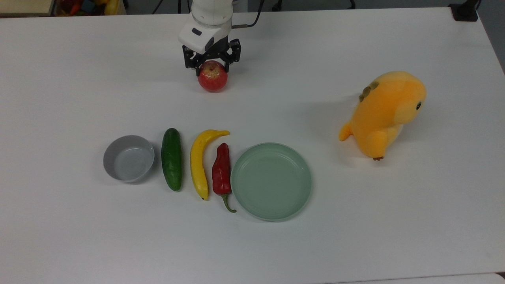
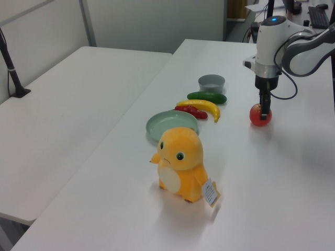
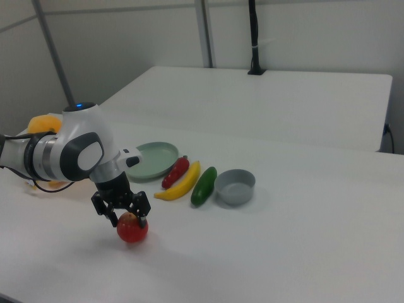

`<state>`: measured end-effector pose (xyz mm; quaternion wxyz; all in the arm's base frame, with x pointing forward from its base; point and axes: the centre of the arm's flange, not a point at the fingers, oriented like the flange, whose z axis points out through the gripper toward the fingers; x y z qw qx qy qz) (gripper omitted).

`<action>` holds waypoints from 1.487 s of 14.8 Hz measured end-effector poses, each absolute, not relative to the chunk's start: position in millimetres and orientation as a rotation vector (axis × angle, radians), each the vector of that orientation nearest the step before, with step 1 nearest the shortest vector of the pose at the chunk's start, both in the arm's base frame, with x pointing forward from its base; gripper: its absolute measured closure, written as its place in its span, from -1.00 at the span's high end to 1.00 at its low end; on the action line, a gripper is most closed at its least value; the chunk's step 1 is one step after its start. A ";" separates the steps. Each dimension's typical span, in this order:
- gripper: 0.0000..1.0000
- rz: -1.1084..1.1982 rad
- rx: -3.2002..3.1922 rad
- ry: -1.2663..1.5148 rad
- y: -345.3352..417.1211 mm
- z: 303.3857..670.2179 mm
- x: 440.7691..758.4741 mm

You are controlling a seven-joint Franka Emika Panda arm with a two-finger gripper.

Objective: Red apple placed in the center of the desktop

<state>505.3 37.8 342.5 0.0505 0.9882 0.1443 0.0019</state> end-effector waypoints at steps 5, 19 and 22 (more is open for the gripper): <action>0.98 0.013 3.020 0.355 37.8 343.3 505.8; 1.00 0.154 3.083 0.180 25.6 523.9 557.8; 1.00 0.162 3.101 0.157 23.6 570.9 558.8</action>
